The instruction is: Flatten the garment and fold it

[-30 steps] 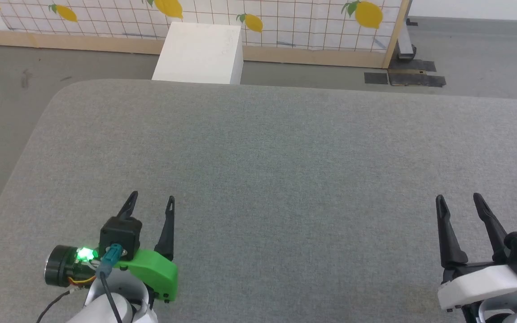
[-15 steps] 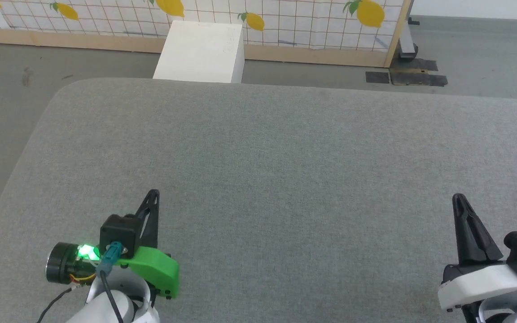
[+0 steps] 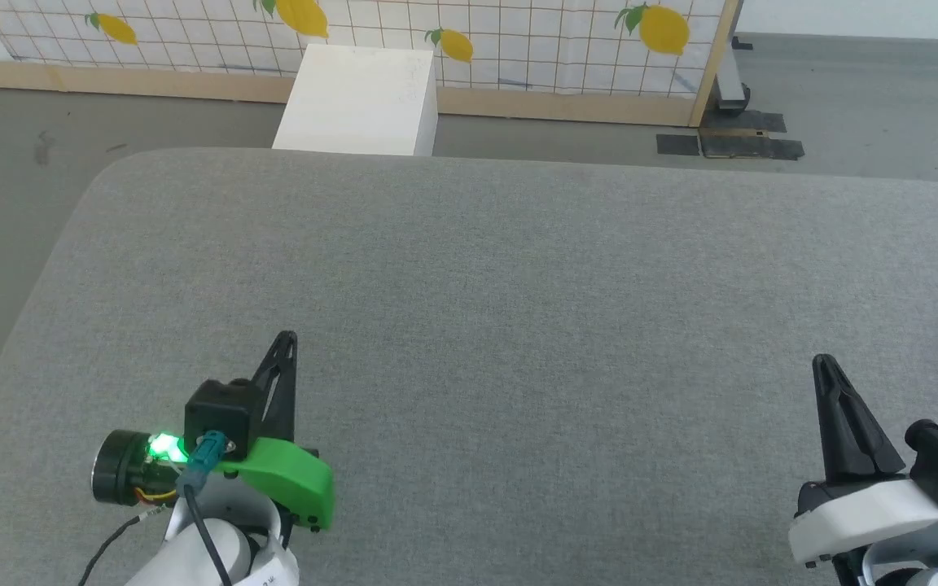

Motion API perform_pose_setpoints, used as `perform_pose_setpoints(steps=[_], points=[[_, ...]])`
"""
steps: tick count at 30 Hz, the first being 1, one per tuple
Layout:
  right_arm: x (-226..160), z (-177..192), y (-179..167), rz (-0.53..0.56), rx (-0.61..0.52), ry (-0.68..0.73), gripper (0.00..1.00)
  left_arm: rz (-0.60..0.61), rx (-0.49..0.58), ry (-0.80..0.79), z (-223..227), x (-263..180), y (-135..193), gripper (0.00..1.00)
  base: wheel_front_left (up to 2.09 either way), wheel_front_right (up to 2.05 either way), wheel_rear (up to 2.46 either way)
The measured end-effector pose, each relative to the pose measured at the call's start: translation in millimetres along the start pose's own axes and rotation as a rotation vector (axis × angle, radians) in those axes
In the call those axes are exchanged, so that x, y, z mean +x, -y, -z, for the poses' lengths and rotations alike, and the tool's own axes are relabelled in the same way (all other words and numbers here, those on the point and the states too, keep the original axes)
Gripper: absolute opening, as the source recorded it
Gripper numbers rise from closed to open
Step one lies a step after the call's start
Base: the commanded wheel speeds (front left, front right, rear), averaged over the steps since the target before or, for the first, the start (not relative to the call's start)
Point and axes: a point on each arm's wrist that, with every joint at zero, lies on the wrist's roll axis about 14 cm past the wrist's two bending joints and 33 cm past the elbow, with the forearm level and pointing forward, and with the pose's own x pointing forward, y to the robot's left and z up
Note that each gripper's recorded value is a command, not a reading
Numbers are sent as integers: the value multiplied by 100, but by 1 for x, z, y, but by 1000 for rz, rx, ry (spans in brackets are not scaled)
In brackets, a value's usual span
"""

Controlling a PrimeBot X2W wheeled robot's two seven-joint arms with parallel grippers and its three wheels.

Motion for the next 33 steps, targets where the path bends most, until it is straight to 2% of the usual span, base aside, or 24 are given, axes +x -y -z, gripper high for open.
perform_pose_setpoints(steps=[33], points=[[-5, 1, -3, -4, -29, -22, 0, -6, -37, 65, -18, 6, 4, 0, 0, 0, 0]])
